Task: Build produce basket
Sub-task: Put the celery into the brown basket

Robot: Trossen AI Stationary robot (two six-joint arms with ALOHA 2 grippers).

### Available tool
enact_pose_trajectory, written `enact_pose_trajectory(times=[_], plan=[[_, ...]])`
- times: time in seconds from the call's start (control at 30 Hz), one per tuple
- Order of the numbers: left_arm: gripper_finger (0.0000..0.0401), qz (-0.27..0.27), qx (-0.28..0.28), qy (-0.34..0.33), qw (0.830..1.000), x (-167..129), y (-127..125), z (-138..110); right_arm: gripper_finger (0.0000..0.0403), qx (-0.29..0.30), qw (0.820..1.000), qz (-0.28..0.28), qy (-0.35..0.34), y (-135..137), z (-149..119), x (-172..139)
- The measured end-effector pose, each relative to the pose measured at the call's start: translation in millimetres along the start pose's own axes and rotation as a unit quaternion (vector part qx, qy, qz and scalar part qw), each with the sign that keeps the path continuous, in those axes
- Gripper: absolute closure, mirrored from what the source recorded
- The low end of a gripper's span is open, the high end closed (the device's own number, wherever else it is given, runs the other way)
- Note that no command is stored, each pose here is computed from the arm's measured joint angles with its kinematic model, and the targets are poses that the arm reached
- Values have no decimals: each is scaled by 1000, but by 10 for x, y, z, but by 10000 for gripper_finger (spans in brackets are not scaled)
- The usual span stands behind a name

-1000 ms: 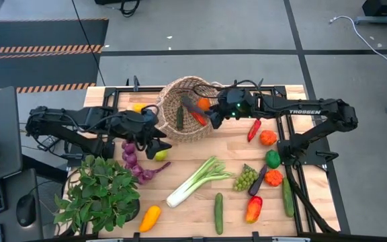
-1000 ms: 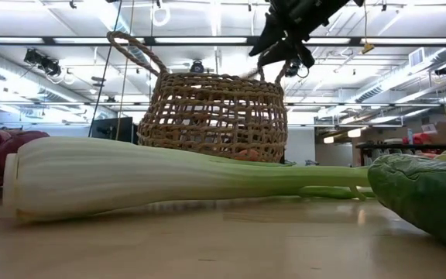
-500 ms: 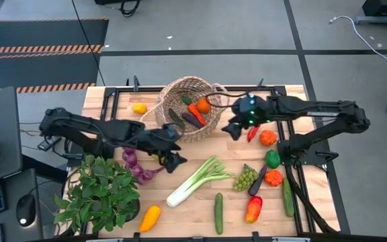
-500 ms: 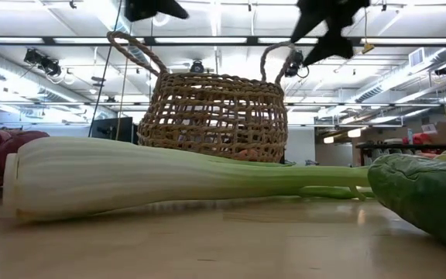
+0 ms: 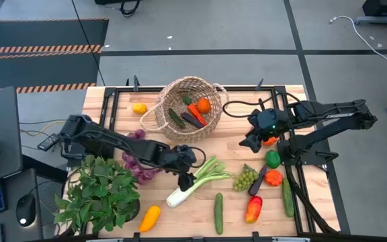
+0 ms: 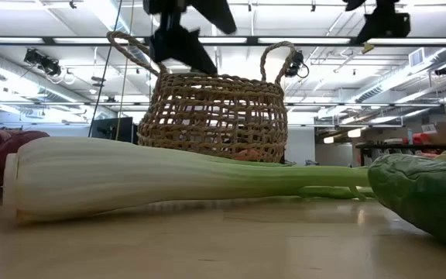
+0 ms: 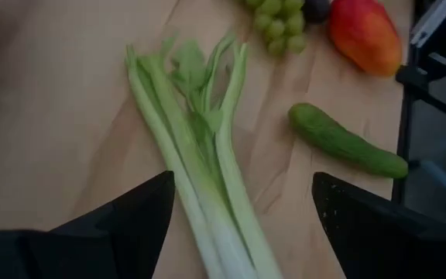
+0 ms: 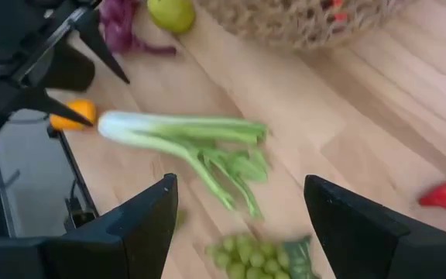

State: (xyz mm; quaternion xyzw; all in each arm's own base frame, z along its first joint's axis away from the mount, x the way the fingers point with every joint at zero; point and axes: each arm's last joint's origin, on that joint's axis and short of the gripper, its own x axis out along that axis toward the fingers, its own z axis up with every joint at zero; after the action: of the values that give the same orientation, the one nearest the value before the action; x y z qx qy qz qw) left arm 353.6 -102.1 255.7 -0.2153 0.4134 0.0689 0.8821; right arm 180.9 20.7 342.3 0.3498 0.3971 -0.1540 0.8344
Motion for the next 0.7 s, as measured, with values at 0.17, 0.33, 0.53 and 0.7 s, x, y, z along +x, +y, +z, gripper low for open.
enact_pose_trajectory(times=[0.17,0.33,0.53,0.7], plan=[[87,26,-17,38,999,257,21,-121,119,-21,1000,13,16,46,-62,-7],[86,39,-47,84,995,513,68,-236,119,-62,997,23,26,104,-141,-15],[86,56,-86,106,989,740,118,-327,119,-121,992,17,37,111,-198,-22],[86,42,-109,119,986,833,129,-347,119,-122,991,0,54,81,-236,-25]])
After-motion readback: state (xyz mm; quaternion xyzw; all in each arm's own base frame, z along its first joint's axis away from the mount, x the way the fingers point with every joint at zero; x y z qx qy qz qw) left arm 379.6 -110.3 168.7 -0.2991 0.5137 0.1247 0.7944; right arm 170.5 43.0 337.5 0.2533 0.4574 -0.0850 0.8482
